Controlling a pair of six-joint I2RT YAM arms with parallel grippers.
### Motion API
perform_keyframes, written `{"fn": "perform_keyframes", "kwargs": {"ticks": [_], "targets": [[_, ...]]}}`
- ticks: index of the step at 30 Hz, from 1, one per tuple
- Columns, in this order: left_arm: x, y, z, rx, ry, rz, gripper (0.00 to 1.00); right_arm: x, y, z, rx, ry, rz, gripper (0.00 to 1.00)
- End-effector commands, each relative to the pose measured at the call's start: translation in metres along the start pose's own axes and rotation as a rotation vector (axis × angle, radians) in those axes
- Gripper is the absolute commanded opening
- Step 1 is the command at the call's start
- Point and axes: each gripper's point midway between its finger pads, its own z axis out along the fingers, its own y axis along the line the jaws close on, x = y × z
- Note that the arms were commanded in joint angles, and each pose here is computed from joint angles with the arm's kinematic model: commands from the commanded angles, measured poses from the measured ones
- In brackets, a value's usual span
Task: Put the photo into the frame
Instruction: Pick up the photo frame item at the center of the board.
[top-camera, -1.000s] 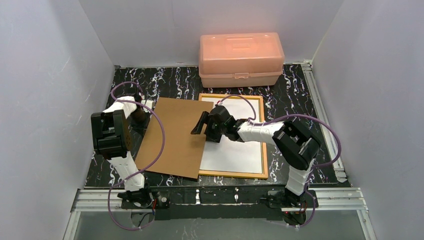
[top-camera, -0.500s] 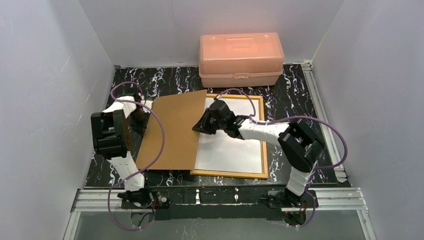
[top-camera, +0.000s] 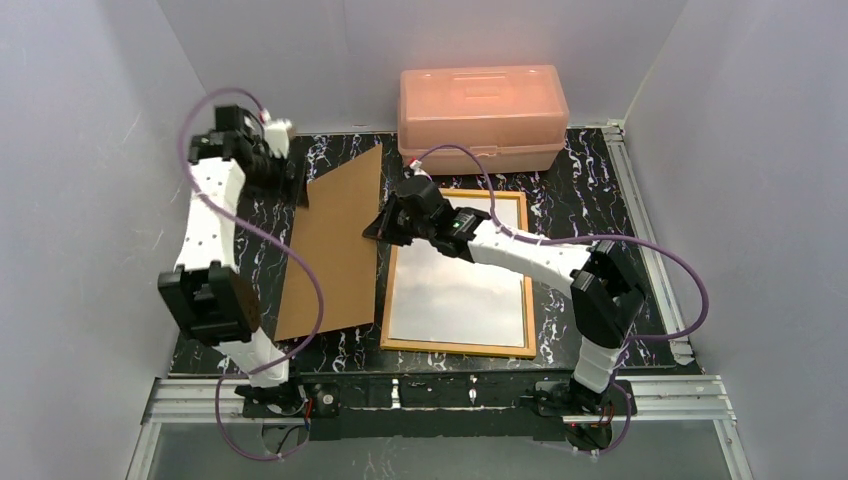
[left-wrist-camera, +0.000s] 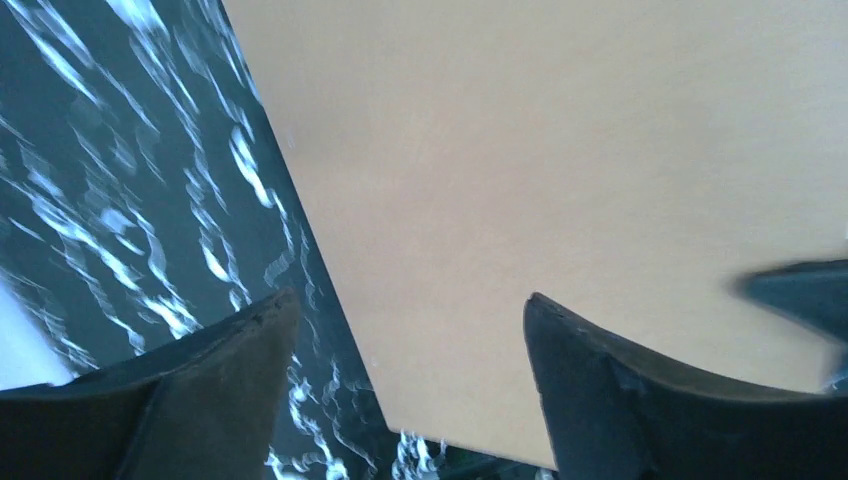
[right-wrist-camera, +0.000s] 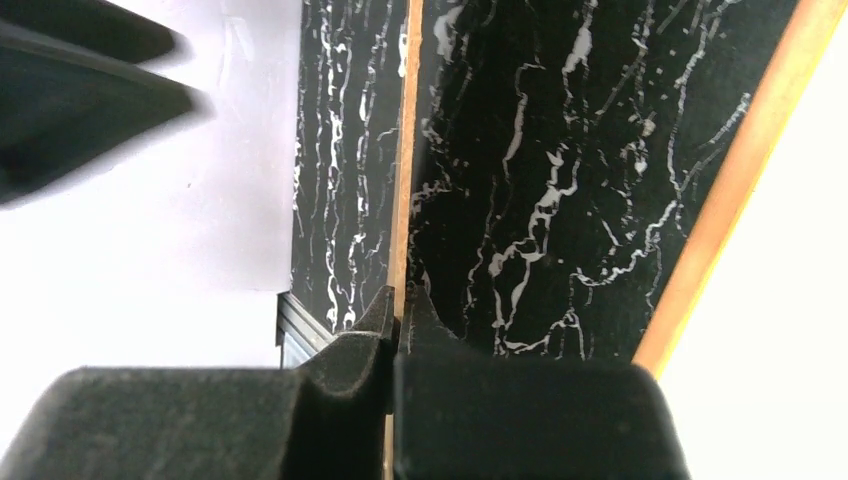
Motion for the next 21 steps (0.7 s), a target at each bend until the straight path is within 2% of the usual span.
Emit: {"fn": "perform_keyframes", "kwargs": {"ticks": [1, 3, 10, 16, 21], "targets": [[-0.023, -0.073, -0.132, 0.138, -0.254, 0.113, 0.91, -0.033, 0.046, -0.016, 0.007, -0.142, -0.100, 0.01], [-0.021, -0.094, -0.164, 0.162, -0.298, 0.164, 0.97, -0.041, 0.069, -0.018, 0.005, -0.193, -0.108, 0.01], [0.027, -0.144, -0.212, 0.158, -0.360, 0.364, 0.96, -0.067, 0.150, -0.036, -0.069, -0.386, -0.081, 0.01], [0.045, -0.149, -0.206, 0.048, -0.373, 0.512, 0.94, -0.084, 0.173, -0.041, -0.106, -0.468, 0.015, 0.01], [0.039, -0.142, -0.190, -0.111, -0.396, 0.638, 0.92, -0.107, 0.178, -0.052, -0.127, -0.573, 0.109, 0.01]]}}
